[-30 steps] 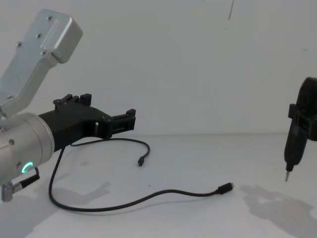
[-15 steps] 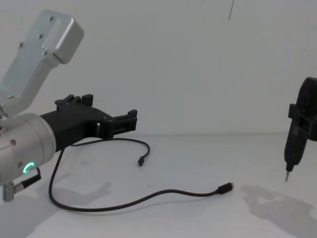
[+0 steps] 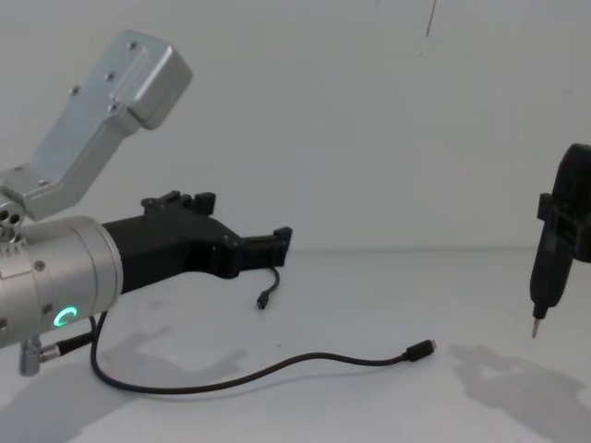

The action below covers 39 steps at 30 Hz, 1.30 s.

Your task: Pick up the data cable with the one hand.

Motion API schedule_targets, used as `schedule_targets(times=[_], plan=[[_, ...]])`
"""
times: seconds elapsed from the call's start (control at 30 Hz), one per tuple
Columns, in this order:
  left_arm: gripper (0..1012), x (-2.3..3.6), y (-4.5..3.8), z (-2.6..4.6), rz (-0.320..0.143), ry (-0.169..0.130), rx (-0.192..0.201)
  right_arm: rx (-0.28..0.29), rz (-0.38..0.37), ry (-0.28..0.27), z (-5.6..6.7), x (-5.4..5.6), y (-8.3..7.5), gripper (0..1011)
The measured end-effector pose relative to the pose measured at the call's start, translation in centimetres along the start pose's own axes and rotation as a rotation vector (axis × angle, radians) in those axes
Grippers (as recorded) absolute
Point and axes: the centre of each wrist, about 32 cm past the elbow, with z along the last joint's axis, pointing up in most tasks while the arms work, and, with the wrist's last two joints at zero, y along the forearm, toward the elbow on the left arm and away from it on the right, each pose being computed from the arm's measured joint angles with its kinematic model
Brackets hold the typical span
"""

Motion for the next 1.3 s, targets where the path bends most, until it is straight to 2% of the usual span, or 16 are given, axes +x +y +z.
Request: schedule_targets(times=[0.03,0.1,0.2,0.3,0.33,0.43,0.7,0.9,1.07,1.3], plan=[[1001,0.0,0.0,0.0,0.0,0.0,0.0,0.0,0.0,0.0,0.0,0.0,0.0,263],[1001,0.34,-0.05,0.02,-0.037,-0.004,0.012,0.0,0.0,0.0,0.0,0.0,0.0,263],[1001,1.13,-0.15,0.05,-0.097,-0.015,0.037,0.0,0.0,0.0,0.0,0.0,0.0,263],[1001,1.67,-0.22,0.09,-0.141,-0.02,0.055,0.0,0.0,0.0,0.0,0.0,0.0,263],[1001,2.19,-0.28,0.12,-0.172,-0.026,0.071,0.0,0.0,0.0,0.0,0.0,0.0,263],[1001,2.91,-0.41,0.15,-0.214,-0.031,0.095,0.0,0.0,0.0,0.0,0.0,0.0,263],[1001,6.03,-1.43,0.56,-0.369,-0.044,0.175,0.0,0.0,0.0,0.0,0.0,0.0,263],[1001,7.36,-2.37,1.03,-0.438,-0.053,0.195,0.0,0.0,0.0,0.0,0.0,0.0,263],[1001,8.11,-3.6,1.6,-0.496,-0.06,0.202,0.0,0.0,0.0,0.0,0.0,0.0,263],[1000,8.55,-5.01,2.19,-0.559,-0.065,0.206,0.0,0.0,0.0,0.0,0.0,0.0,263]])
